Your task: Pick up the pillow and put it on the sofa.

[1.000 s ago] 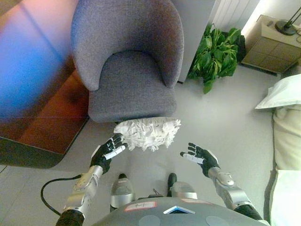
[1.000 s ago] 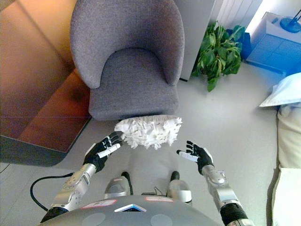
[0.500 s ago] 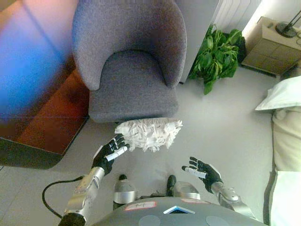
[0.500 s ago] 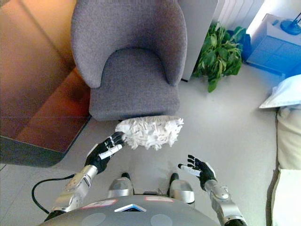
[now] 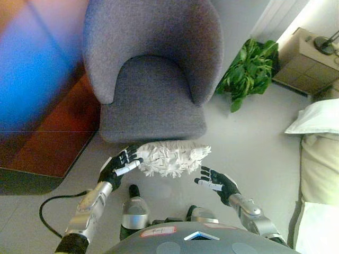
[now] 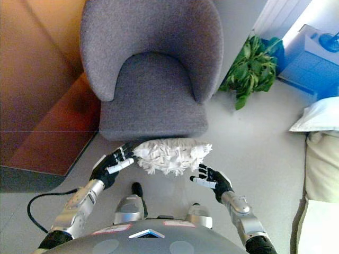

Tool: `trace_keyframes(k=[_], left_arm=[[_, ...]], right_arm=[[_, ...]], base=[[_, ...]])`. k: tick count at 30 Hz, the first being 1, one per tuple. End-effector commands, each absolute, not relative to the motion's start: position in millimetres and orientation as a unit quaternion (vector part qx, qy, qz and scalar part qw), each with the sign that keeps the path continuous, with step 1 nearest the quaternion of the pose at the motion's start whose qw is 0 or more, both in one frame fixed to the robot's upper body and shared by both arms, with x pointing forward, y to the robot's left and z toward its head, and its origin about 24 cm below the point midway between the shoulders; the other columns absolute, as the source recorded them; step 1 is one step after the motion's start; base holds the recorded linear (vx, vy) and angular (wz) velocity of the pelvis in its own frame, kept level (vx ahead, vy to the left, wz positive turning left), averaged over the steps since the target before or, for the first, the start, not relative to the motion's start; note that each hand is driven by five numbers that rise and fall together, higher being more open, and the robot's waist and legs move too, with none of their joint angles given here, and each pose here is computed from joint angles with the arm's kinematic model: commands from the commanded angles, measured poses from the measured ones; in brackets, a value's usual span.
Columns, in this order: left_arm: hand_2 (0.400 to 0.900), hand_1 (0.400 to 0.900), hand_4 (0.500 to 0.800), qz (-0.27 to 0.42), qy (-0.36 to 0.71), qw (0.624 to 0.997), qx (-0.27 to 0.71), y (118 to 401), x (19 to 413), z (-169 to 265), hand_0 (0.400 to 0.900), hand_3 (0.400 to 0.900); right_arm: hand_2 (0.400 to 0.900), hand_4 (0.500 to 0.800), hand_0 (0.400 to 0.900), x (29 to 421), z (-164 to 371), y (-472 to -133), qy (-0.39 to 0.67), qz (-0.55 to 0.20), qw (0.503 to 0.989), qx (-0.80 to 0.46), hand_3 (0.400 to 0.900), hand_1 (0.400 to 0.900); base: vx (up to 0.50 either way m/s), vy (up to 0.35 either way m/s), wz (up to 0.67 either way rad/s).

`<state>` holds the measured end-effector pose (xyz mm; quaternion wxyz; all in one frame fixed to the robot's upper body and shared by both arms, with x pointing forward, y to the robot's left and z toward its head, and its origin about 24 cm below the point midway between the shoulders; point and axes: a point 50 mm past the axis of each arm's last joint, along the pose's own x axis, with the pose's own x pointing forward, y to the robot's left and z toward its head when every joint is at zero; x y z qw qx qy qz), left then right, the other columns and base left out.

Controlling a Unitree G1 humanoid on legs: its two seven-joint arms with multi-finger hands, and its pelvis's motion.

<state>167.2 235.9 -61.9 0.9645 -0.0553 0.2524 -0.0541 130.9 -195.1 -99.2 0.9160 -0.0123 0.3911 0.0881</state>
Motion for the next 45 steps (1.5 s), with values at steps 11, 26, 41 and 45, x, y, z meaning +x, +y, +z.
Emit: trace_keyframes(k=[11,26,41,45], left_arm=[[0.9,0.9,0.8,-0.08,0.192,0.977,-0.051,244,182,-30,0.9,0.9],[0.9,0.9,0.8,-0.097,0.213,0.969,-0.073,241,164,-30,0.9,0.9],[0.9,0.9,0.8,-0.127,0.051,0.986,-0.094,229,217,28,0.9,0.9],[0.9,0.9,0.8,-0.131,0.023,0.987,-0.093,224,226,38,0.9,0.9]], right_arm=[[0.9,0.8,0.9,166,-55,-201,0.239,0.105,0.948,-0.181,0.9,0.9],[0.9,0.8,0.9,193,-20,-240,0.174,0.07,0.884,-0.428,0.9,0.9],[0.9,0.8,0.9,249,16,-222,0.101,0.114,0.889,-0.431,0.9,0.9],[0.9,0.8,0.9,259,25,-217,0.08,0.112,0.893,-0.429,0.9,0.9]], base=[[0.207,-0.06,0.2],[0.165,-0.246,0.41],[-0.181,-0.026,0.22],[-0.171,0.015,0.13]])
